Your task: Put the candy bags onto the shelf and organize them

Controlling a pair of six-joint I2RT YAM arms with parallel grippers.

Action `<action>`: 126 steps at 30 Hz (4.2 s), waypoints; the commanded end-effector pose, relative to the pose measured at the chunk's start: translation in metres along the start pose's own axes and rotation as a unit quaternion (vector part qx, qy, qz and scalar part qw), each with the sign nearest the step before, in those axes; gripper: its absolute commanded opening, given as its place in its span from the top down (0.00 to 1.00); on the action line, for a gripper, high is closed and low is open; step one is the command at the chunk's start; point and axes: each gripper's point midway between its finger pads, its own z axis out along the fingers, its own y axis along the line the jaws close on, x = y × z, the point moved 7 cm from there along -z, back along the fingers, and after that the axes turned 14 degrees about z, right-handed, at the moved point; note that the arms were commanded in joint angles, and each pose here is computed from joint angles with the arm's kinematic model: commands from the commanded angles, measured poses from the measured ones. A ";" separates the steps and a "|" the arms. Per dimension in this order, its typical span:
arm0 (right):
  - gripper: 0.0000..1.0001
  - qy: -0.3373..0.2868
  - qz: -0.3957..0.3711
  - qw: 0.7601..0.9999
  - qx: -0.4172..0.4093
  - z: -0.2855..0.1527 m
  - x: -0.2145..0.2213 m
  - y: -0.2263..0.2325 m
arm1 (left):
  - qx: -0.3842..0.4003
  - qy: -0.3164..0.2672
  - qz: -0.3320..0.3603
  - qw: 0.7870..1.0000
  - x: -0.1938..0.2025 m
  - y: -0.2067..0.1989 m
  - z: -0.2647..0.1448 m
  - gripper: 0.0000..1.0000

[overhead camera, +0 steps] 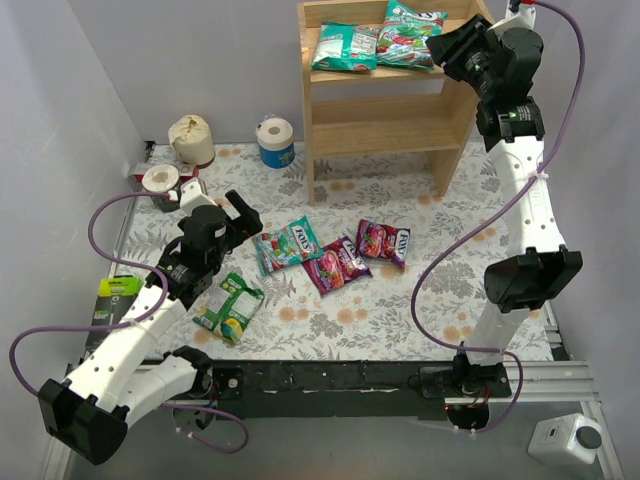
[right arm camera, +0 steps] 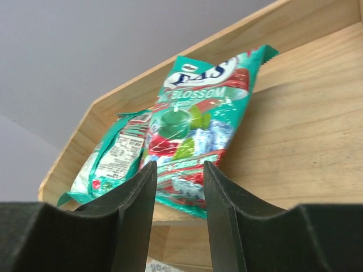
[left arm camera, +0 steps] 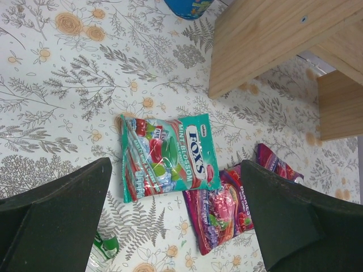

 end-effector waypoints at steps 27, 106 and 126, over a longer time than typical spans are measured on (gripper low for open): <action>0.02 0.188 -0.142 0.972 0.005 -0.238 0.155 -0.059 | 0.008 -0.002 -0.002 1.000 -0.002 -0.001 -0.004 0.02; 0.16 0.397 0.214 0.889 0.085 -0.166 0.435 -0.111 | 0.086 0.338 -0.292 0.890 0.132 -0.044 0.028 1.00; 0.28 0.418 0.244 0.874 0.036 -0.163 0.436 -0.094 | 0.132 0.347 -0.271 0.888 0.139 -0.050 0.020 1.00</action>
